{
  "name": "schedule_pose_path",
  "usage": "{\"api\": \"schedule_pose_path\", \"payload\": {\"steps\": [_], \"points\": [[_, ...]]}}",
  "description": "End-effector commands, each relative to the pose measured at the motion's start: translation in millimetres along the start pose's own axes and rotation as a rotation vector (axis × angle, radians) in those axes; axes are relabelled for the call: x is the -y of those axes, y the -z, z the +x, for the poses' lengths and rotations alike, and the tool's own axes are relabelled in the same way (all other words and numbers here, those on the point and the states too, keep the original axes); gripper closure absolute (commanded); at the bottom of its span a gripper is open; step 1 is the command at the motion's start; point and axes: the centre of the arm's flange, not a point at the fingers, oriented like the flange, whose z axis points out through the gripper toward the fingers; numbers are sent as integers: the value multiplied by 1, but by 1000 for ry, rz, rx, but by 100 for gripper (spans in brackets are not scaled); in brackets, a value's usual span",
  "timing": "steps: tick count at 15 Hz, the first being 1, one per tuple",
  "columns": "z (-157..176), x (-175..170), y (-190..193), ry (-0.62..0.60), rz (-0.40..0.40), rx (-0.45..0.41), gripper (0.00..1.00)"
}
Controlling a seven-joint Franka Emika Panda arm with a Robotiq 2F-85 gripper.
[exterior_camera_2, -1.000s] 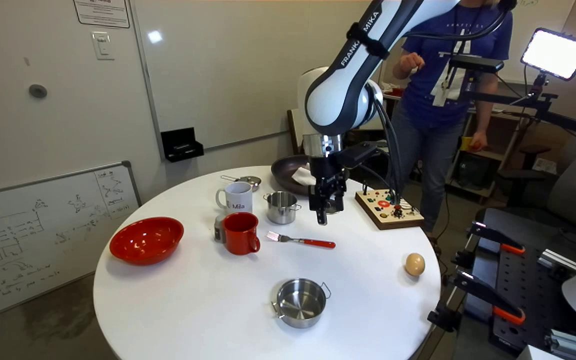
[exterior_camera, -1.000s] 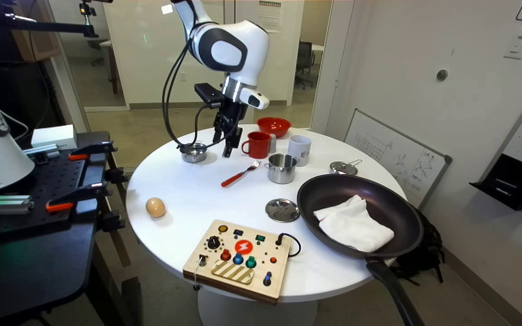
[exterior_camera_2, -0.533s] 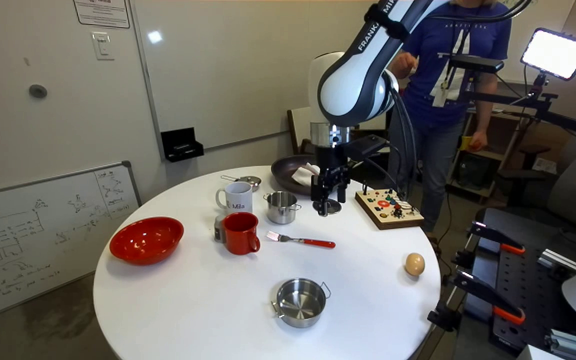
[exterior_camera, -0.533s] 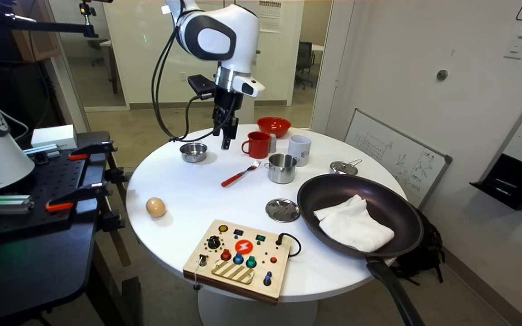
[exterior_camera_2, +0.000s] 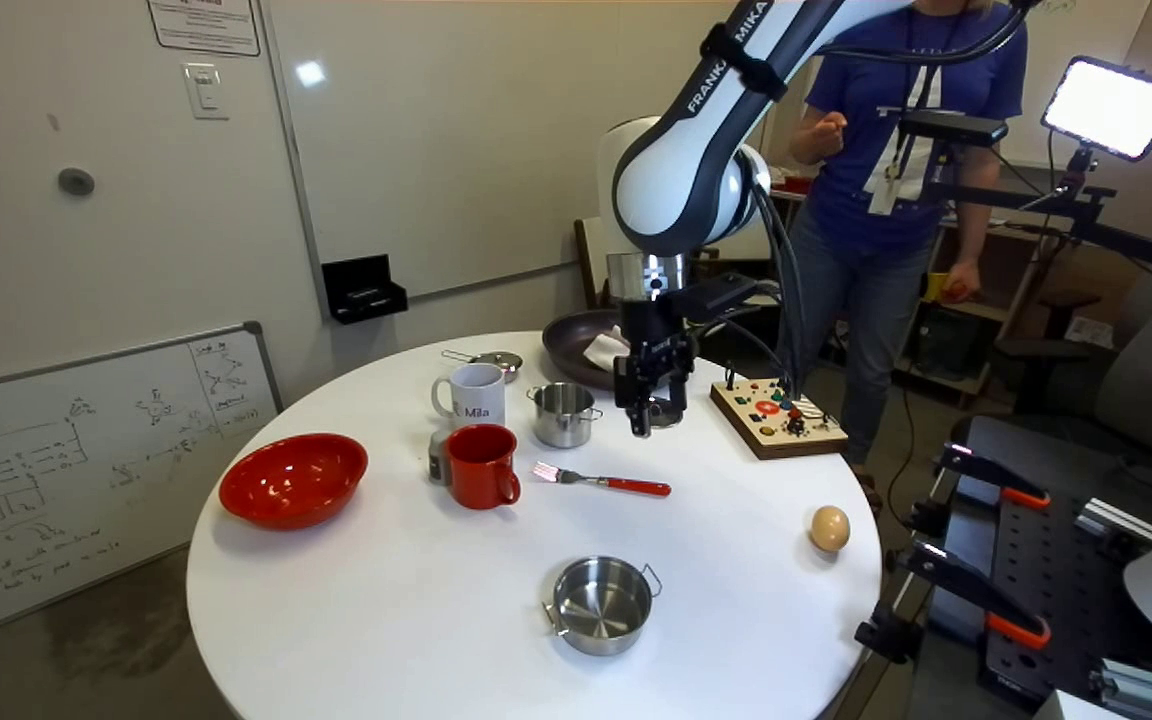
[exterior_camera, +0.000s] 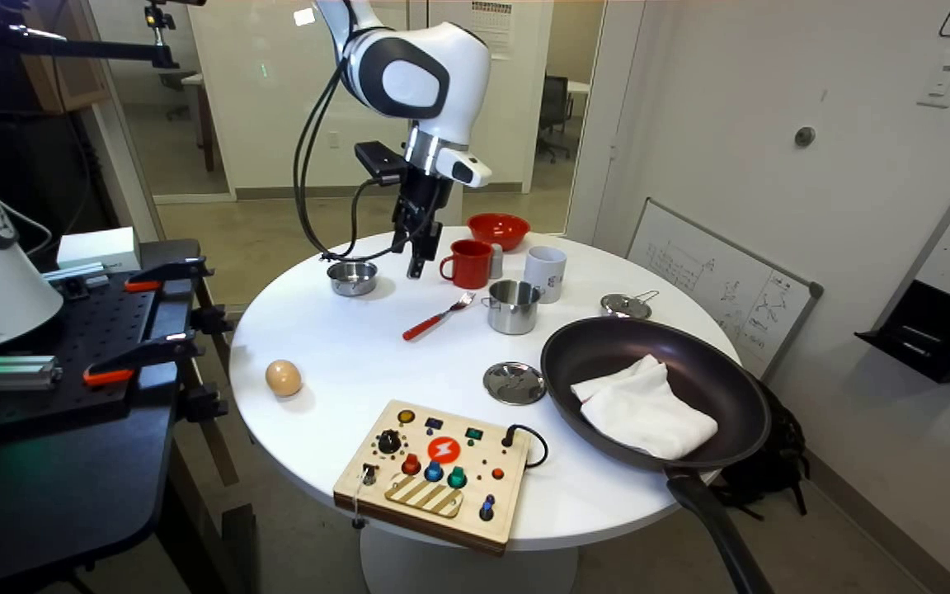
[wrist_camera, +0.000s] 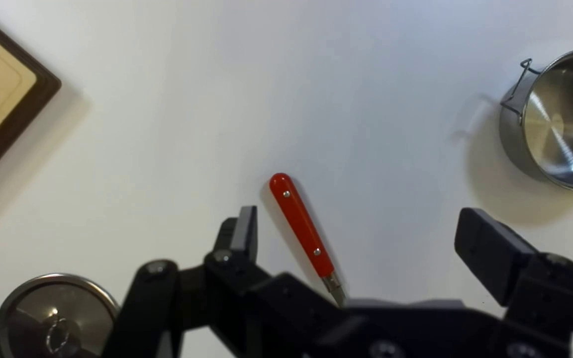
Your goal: Move the fork to the right
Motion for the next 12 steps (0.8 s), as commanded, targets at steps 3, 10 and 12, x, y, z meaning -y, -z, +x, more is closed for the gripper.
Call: {"api": "schedule_pose_path", "payload": {"steps": [3, 10, 12], "points": [[47, -8, -24, 30, -10, 50, 0], [70, -8, -76, 69, -51, 131, 0], [73, -5, -88, 78, -63, 150, 0]]}}
